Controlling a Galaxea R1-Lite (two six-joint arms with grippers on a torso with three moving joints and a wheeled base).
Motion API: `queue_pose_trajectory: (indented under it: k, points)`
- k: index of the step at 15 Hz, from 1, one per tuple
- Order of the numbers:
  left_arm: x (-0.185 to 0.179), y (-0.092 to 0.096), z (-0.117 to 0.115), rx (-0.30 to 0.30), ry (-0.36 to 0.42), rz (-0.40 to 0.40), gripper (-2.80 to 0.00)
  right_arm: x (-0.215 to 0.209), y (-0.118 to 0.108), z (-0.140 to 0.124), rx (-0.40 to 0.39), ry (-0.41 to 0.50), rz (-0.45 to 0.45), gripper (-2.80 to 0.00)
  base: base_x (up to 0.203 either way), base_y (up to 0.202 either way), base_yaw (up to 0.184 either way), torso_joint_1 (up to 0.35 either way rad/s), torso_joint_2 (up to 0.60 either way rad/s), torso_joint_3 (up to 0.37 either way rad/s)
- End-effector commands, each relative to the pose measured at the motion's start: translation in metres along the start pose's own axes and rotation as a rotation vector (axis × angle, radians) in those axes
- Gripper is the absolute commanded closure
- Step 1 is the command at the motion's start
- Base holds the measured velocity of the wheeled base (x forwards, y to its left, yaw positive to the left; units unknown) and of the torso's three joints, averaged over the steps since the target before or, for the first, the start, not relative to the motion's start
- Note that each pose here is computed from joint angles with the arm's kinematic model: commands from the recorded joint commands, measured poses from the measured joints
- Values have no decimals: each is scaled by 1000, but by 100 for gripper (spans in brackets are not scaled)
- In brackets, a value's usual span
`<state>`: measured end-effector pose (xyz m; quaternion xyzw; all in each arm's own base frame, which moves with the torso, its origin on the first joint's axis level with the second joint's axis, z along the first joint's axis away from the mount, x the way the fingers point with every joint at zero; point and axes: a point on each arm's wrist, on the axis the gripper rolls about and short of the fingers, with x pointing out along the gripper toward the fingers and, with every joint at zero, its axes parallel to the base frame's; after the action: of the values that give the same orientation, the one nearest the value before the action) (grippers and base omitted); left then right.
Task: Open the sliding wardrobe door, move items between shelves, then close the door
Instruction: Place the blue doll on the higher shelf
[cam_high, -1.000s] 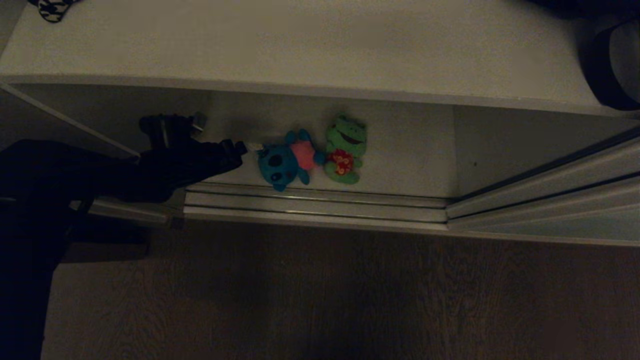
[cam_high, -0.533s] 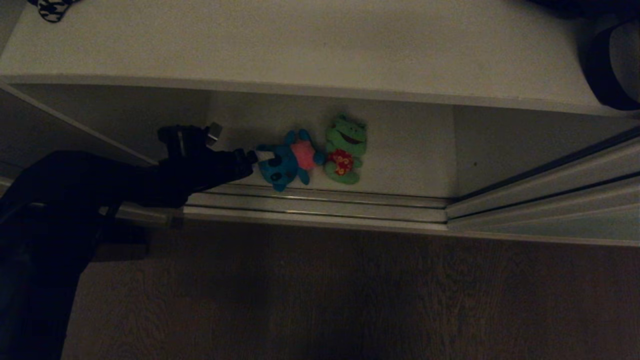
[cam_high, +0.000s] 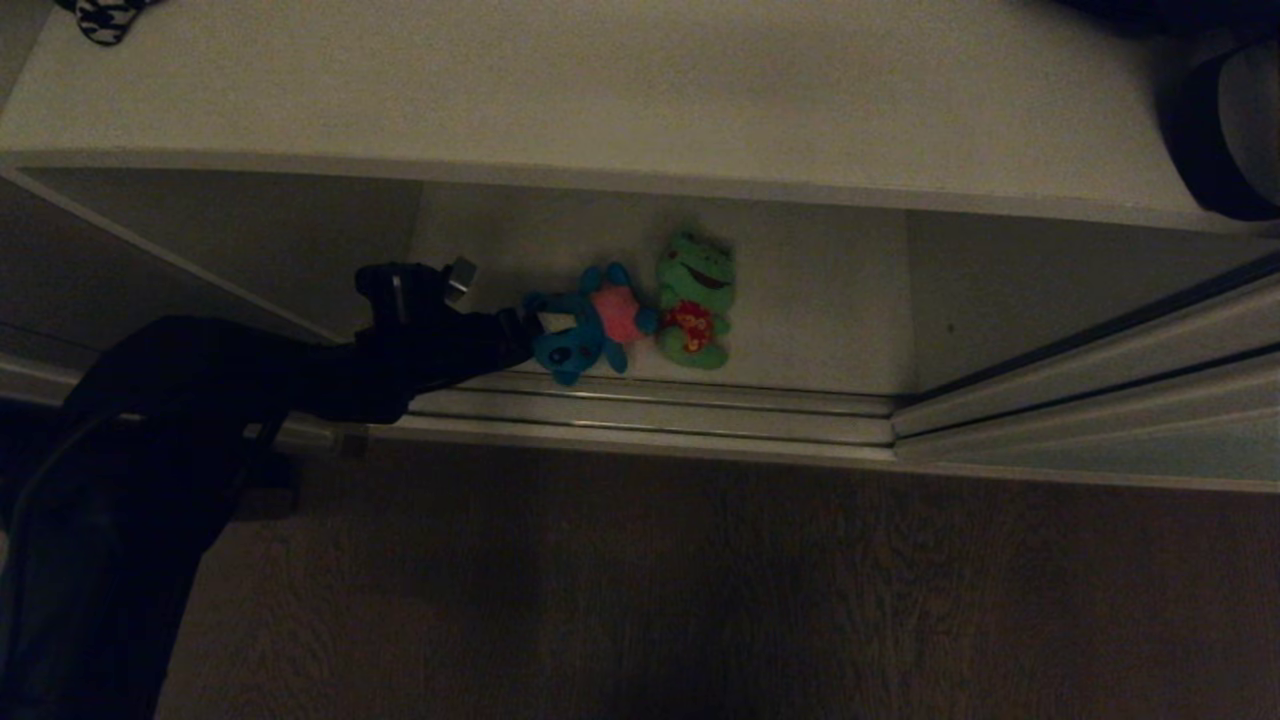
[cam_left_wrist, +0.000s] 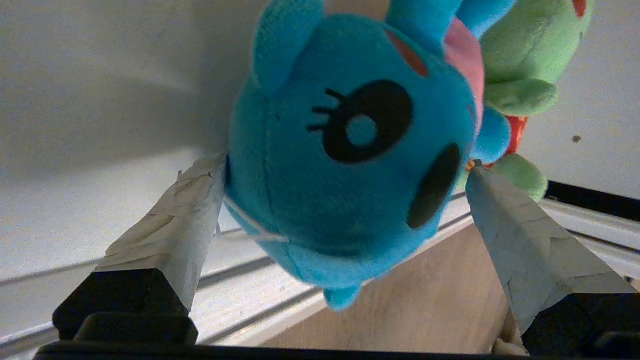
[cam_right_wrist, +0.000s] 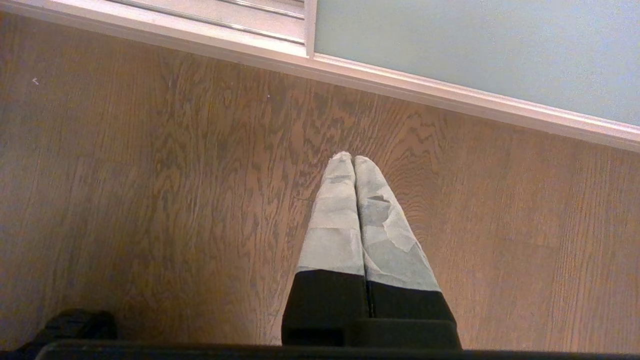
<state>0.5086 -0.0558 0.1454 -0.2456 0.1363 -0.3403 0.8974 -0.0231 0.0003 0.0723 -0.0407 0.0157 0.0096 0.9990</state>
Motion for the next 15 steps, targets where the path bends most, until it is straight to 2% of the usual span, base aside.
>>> queue_pose_trajectory:
  k: [1,9,13,15]
  points:
    - [6,3,-2,1,-2,-9,-280,0,0,0,-1,-1,0,0,0,0,0,0,0,0]
    - [17,14,-16,-5,12,-10,-280,0,0,0,-1,-1,0,0,0,0,0,0,0,0]
    - [18,11,-15,5,0,-17,-280,0,0,0,-1,0,0,0,0,0,0,0,0,0]
    - [13,2,-5,14,-16,-24,-280,0,0,0,-1,0,0,0,0,0,0,0,0,0]
